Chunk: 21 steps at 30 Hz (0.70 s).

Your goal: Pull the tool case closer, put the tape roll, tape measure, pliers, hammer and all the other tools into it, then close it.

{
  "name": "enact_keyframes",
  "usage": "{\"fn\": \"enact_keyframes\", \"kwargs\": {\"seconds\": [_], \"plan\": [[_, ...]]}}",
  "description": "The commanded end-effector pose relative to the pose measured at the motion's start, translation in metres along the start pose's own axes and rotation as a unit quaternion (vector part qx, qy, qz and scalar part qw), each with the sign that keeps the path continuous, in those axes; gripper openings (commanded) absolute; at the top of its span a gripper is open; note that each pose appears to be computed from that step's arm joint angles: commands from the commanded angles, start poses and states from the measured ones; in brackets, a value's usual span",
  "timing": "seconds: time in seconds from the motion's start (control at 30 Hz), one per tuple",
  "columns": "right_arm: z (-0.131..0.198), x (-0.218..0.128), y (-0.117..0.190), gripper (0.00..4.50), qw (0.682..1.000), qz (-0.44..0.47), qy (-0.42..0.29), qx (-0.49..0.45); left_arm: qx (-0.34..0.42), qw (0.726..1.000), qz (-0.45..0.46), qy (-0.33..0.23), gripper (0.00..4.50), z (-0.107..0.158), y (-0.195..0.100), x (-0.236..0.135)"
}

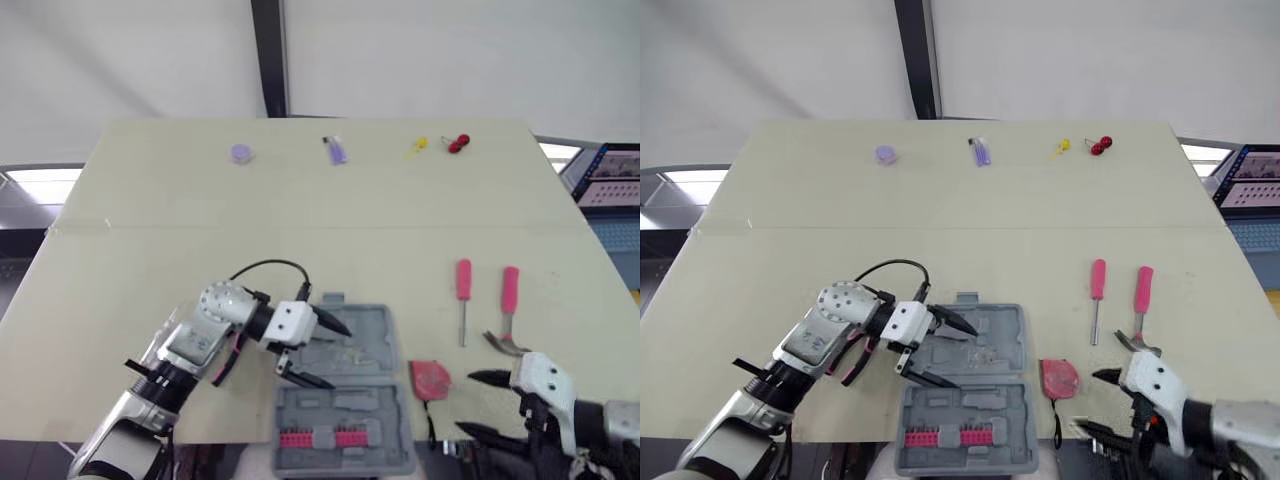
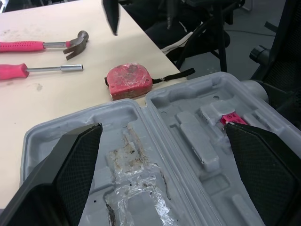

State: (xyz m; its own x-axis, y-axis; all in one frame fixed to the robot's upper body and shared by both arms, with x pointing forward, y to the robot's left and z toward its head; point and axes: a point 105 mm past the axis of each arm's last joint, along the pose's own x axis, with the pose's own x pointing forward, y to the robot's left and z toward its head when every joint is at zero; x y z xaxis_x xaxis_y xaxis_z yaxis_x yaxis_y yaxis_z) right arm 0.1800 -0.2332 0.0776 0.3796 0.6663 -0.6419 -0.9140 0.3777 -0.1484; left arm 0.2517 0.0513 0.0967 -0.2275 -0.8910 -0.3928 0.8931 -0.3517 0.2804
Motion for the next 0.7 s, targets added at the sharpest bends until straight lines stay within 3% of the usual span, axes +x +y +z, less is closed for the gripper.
{"fn": "enact_keyframes", "kwargs": {"seconds": [0.03, 0.37, 0.7], "plan": [[-0.014, 0.012, -0.007, 4.48, 0.996, 0.051, -0.004, -0.072, 0.028, 1.000, -0.006, 0.011, 4.50, 0.002, -0.001, 0.001], [-0.007, 0.039, -0.023, 4.48, 0.978, 0.069, -0.077, -0.180, 0.023, 0.999, 0.024, 0.012, 4.50, 0.002, 0.002, -0.008], [-0.005, 0.052, -0.030, 4.48, 0.974, 0.095, -0.098, -0.181, 0.018, 0.999, 0.033, 0.017, 4.50, 0.003, -0.002, -0.012]]}}
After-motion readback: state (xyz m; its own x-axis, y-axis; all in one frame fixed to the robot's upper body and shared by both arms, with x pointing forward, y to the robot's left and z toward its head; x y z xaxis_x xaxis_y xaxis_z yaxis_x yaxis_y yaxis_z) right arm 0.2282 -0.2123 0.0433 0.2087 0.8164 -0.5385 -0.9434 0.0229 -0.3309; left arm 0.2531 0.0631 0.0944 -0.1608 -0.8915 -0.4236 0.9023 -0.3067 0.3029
